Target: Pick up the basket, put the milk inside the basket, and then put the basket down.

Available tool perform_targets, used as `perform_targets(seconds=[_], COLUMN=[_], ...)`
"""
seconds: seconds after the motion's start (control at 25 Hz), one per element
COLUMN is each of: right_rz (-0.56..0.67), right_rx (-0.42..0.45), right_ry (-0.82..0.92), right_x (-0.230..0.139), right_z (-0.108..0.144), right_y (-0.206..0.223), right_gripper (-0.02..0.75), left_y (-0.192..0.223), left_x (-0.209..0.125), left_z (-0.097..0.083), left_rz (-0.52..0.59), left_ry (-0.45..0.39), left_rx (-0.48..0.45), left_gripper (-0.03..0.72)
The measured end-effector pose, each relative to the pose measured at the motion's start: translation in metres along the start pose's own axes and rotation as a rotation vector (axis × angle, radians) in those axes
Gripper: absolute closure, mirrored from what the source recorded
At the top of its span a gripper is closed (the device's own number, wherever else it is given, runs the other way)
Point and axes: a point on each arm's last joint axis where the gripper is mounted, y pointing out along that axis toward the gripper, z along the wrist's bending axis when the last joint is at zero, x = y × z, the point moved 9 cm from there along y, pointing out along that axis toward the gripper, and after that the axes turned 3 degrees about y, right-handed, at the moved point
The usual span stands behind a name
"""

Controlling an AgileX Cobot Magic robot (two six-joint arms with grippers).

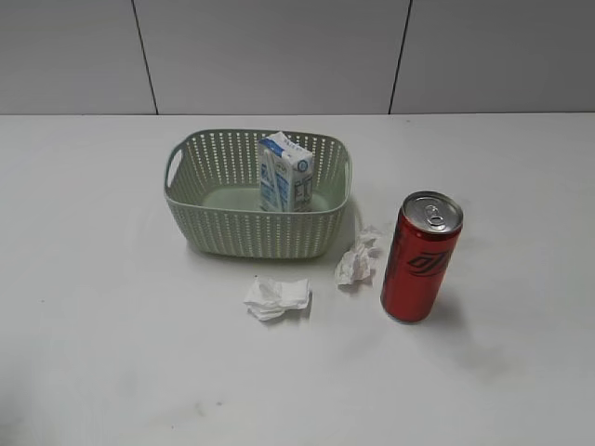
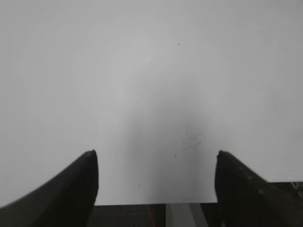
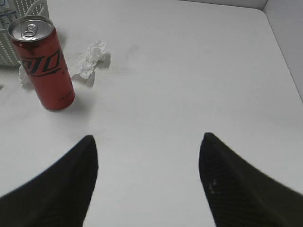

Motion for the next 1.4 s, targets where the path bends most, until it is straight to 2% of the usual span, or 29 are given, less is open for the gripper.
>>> perform_targets(seconds=[0.2,0.36,0.96,1.4], right_rz=[0.000,0.000,0.000,0.000], right_rx=[0.000,0.000,0.000,0.000], right_ry=[0.000,0.000,0.000,0.001], right_x=[0.000,0.000,0.000,0.000], right_z=[0.000,0.000,0.000,0.000], right_y=[0.000,0.000,0.000,0.000], right_gripper=[0.209,0.209,0.214,0.218], left_y=[0.008,0.004,-0.055,-0.082], left_x=[-0.034,-0.048,-0.065,-0.082], left_z=[-0.003,-0.005,-0.014,-0.017], left_rz=[-0.007,-0.068,-0.555,-0.778], left_ry=[-0.001,0.000,0.025,0.043], left_rx=[-0.001,0.000,0.023,0.042], left_gripper=[0.111,0.120,0.172,0.172])
